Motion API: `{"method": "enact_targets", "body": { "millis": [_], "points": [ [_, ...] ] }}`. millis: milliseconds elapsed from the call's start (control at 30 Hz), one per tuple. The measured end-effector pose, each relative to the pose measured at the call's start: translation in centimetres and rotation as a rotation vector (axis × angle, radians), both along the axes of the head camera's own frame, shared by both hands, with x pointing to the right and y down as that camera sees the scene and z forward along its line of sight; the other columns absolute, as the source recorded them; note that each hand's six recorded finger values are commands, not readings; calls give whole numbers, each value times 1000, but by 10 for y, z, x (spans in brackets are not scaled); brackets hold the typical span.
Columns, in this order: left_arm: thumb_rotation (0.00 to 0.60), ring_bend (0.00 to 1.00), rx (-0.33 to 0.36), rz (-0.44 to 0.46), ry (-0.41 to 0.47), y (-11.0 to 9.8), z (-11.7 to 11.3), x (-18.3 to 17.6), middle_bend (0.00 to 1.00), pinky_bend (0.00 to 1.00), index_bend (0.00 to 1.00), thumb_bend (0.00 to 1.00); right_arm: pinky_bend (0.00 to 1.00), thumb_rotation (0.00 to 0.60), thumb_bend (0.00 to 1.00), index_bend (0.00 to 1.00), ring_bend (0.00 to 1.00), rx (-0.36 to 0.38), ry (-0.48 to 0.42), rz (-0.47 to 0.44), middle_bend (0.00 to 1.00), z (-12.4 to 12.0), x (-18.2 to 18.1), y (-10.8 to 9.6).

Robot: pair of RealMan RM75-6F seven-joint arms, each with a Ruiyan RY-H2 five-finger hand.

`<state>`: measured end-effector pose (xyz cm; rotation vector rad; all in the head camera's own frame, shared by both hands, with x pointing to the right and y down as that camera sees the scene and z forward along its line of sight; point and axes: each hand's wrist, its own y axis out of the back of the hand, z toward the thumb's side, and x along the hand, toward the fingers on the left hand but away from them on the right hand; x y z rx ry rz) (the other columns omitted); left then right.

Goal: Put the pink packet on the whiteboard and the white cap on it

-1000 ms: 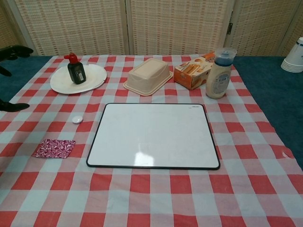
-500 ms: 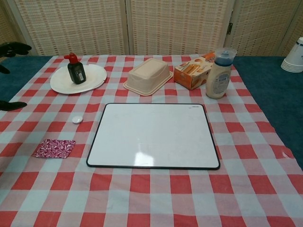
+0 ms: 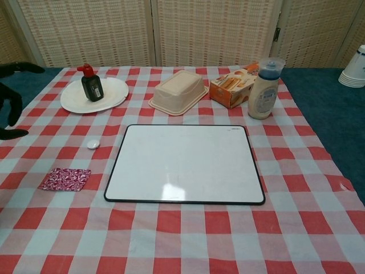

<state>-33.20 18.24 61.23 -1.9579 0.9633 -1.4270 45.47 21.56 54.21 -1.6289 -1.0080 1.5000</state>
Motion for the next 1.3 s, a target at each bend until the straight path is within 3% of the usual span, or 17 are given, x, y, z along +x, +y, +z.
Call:
{"method": "enact_targets", "body": {
  "millis": [200,367,467,667,1133,1300],
  "points": [
    [600,1000,-45,116,-148,7,5,-4,991,1000,233,237,22,600,53,66,0,-8,-12,-3,0,-1,-2,0],
    [600,1000,-139,142,-203,21,27,-4,1000,1000,246,237,24,600,53,66,0,-1,-20,-4,0,-4,-1,0],
    [600,1000,-189,139,-197,27,35,-2,1000,1000,245,237,25,600,53,66,0,-6,-24,-5,0,-4,-1,0],
    [600,1000,-219,114,-157,36,42,10,1000,1000,245,238,25,600,53,66,0,3,-30,-6,0,-7,0,1],
    [600,1000,-200,-3,-105,35,63,24,1000,1000,265,287,25,600,53,66,0,1,-29,-4,0,-7,0,1],
    [600,1000,-198,10,-124,39,73,26,1000,1000,265,287,25,600,53,66,0,1,-28,-2,0,-7,1,1]
  ]
}}
